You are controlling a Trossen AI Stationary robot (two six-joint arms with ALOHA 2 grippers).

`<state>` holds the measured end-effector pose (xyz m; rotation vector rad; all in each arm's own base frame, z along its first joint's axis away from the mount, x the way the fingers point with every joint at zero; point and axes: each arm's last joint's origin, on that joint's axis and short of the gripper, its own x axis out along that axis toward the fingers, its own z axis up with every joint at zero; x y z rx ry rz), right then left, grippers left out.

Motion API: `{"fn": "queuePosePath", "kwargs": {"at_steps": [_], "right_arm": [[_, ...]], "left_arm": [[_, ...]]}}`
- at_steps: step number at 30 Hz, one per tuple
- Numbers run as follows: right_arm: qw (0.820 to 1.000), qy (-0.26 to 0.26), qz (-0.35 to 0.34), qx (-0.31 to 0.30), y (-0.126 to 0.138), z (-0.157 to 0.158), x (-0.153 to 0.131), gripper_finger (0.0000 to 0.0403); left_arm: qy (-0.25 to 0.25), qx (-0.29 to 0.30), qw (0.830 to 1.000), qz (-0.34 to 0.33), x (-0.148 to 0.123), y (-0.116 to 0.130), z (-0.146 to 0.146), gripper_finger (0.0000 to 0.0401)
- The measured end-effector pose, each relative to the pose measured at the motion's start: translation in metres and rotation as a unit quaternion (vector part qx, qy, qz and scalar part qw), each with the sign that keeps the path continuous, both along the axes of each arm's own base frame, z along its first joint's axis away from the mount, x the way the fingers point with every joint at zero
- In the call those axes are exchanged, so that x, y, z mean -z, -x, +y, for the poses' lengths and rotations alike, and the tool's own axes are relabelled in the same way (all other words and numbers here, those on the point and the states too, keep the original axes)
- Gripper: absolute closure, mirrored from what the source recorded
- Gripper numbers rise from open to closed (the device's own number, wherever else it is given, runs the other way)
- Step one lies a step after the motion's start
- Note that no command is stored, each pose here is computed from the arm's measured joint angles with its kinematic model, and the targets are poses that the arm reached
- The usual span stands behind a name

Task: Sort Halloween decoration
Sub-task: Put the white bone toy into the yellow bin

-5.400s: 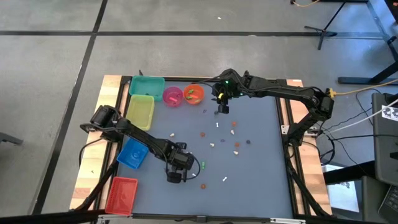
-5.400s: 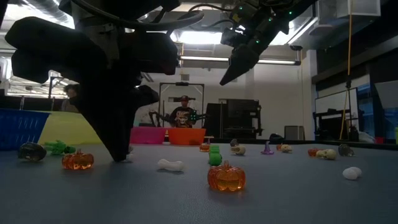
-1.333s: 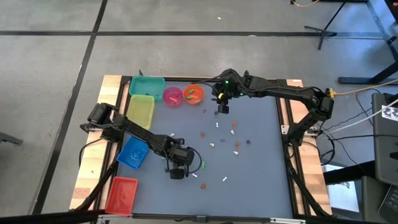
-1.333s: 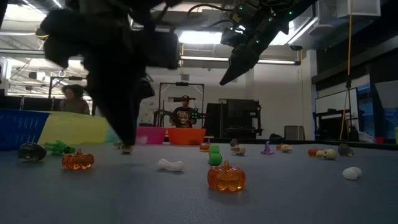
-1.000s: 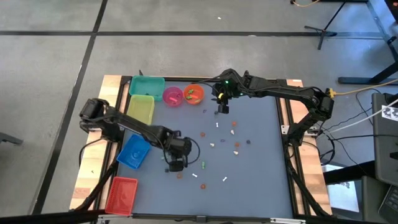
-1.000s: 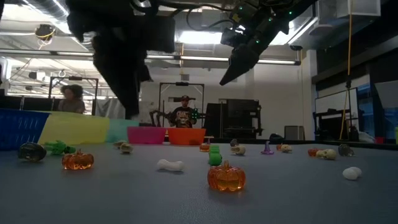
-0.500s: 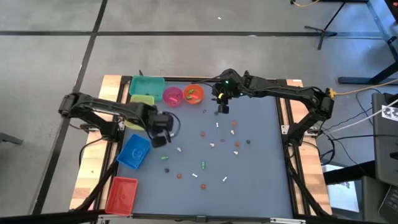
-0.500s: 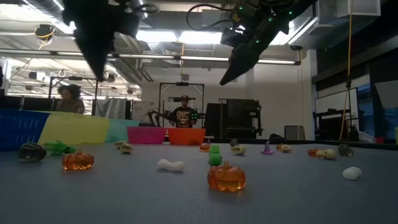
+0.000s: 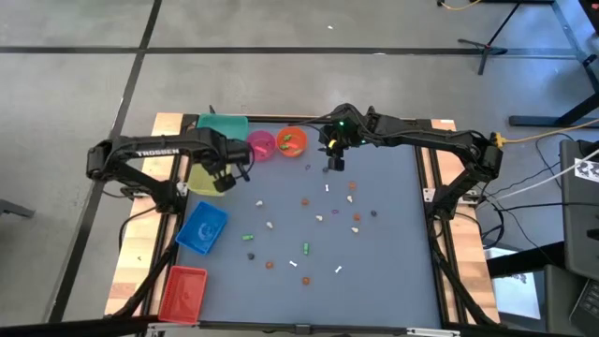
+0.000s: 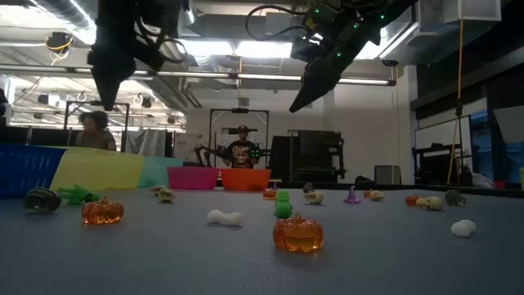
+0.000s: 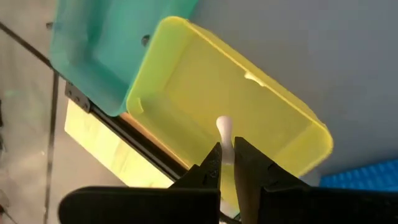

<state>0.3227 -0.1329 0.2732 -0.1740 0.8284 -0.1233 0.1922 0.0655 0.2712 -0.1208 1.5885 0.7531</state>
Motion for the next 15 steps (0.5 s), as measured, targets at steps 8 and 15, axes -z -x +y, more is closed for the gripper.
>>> {"fn": "queuePosePath", "kwargs": {"at_steps": [8,15], "right_arm": [[1.000,-0.009,-0.001,0.009,0.000,0.000,0.000,0.0268],[1.000,-0.009,-0.001,0.009,0.000,0.000,0.000,0.0268]], "left_arm": [[-0.010,-0.050,0.999,-0.004,0.000,0.007,0.020,0.0392],[-0.009,-0.067,0.998,-0.003,0.000,0.010,0.027,0.0383]]}}
